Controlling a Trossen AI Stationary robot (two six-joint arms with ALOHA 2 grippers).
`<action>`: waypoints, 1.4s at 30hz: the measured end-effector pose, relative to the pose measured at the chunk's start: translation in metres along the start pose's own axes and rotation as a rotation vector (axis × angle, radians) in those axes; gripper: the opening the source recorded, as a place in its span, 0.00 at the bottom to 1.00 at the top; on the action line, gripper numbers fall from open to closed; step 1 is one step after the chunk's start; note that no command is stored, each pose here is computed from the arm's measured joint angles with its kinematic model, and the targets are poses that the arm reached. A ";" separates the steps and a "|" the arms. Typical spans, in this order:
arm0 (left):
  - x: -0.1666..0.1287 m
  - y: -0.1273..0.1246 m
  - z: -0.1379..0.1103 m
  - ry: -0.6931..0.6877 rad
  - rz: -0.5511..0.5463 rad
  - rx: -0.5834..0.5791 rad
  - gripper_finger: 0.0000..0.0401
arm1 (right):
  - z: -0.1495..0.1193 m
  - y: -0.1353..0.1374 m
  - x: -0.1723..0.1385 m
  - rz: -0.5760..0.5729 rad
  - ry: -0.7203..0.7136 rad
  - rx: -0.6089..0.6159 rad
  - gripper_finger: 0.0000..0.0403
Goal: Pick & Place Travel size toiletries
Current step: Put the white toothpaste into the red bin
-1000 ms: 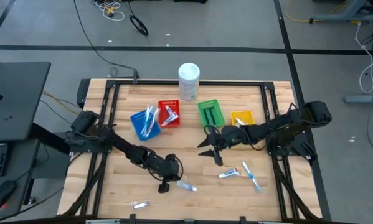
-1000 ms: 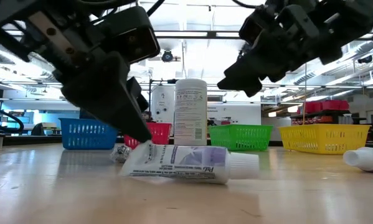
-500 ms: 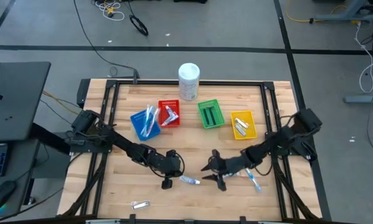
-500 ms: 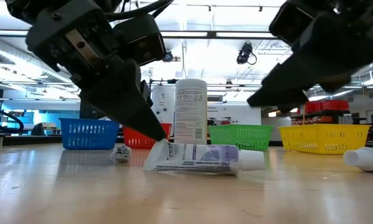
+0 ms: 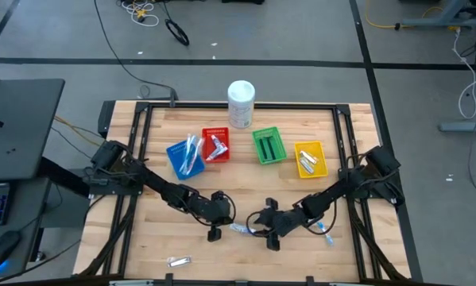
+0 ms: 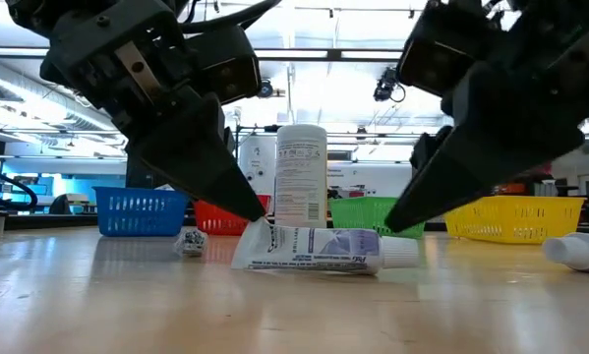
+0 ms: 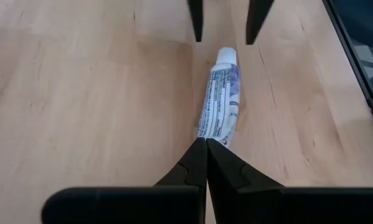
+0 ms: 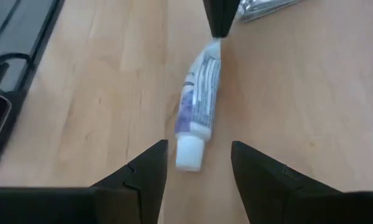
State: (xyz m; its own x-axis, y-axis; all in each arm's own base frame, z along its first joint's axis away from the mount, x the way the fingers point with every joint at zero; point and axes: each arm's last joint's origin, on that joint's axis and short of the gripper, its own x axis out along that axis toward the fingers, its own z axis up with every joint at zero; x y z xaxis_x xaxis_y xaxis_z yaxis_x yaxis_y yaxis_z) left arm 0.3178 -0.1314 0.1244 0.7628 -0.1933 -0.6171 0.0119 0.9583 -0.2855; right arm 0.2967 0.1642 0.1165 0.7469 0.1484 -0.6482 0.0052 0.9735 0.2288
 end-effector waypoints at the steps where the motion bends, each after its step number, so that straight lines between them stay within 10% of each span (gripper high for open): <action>1: 0.000 0.000 0.000 0.000 0.000 0.000 0.02 | 0.000 0.000 0.000 0.008 0.010 0.012 0.46; 20: 0.000 0.000 0.003 -0.034 0.010 -0.106 0.02 | -0.007 -0.005 0.015 0.013 0.043 0.065 0.45; 42: 0.000 -0.001 0.002 -0.024 -0.004 -0.104 0.09 | -0.006 -0.008 0.017 0.036 0.081 0.090 0.17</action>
State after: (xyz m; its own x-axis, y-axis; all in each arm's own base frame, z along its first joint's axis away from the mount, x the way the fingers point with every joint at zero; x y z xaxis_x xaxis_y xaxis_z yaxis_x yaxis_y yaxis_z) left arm 0.3192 -0.1316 0.1262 0.7781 -0.1907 -0.5985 -0.0511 0.9304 -0.3629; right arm 0.3053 0.1599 0.0999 0.6916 0.2001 -0.6940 0.0417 0.9482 0.3149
